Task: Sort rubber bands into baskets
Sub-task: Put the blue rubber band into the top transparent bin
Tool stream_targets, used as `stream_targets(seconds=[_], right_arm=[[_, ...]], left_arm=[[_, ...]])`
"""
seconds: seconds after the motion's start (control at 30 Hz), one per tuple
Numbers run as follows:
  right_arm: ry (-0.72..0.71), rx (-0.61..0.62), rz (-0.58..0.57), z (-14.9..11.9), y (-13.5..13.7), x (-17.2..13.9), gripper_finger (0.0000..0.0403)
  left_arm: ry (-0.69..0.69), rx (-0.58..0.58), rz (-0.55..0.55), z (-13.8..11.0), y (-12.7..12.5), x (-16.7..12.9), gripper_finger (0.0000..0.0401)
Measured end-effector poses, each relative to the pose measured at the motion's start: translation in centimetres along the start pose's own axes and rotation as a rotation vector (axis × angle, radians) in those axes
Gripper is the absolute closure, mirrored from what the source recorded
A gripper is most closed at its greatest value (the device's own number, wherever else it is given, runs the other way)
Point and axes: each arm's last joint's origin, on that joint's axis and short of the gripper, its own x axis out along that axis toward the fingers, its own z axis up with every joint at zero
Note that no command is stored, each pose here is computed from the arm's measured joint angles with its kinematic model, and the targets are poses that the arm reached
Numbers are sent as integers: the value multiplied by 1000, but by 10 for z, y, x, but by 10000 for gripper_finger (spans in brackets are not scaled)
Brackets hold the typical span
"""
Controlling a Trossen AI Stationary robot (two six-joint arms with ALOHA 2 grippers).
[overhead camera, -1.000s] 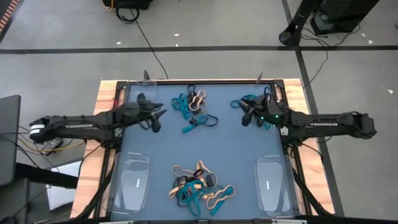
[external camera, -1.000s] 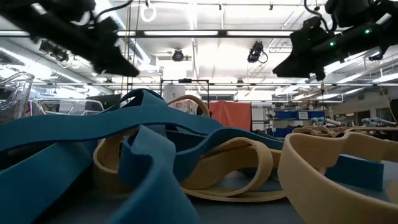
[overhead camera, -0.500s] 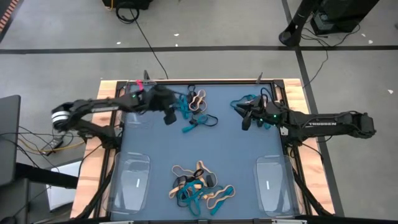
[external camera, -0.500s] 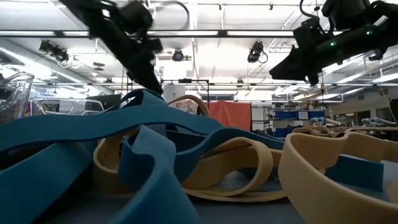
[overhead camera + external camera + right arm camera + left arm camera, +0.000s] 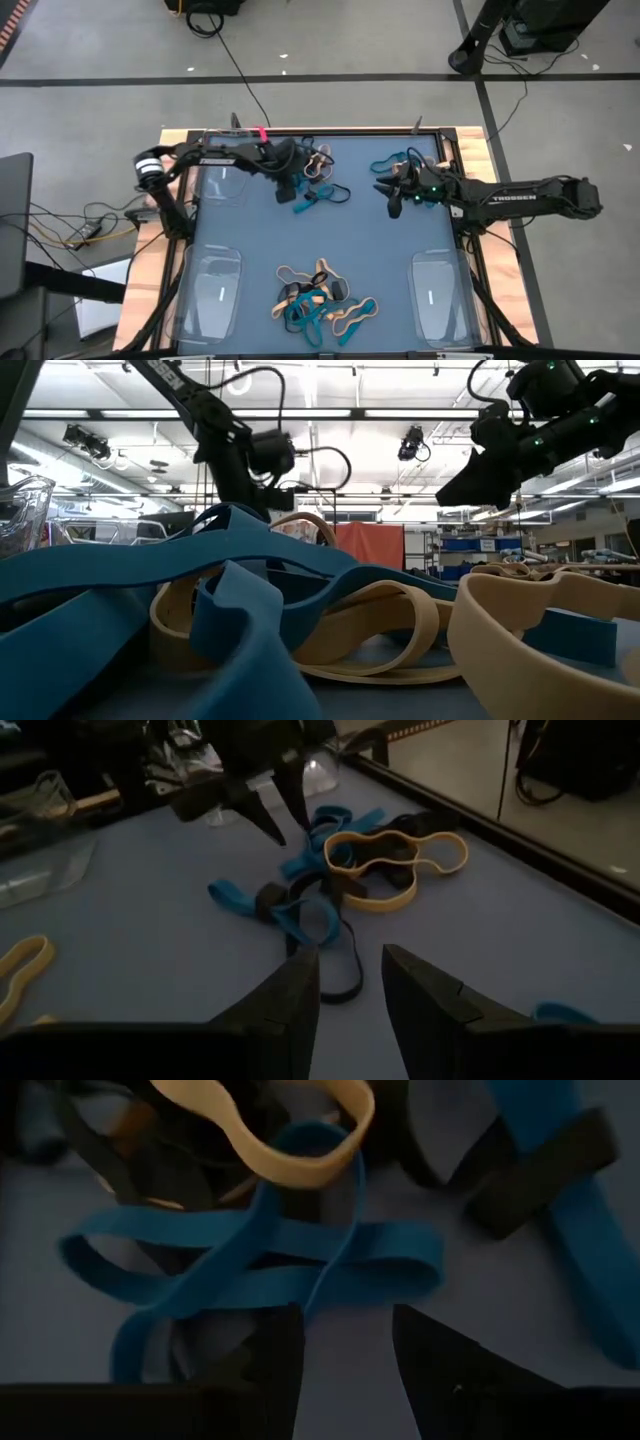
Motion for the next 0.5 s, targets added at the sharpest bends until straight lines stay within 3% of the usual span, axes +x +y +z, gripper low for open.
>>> stream_targets(seconds=[0.3, 0.5], right_arm=[[-52, 3, 20, 5, 3, 0, 279], [-83, 7, 28, 8, 4, 0, 280]], left_arm=[[38, -1, 67, -2, 2, 8, 248], [6, -2, 100, 2, 3, 8, 301]])
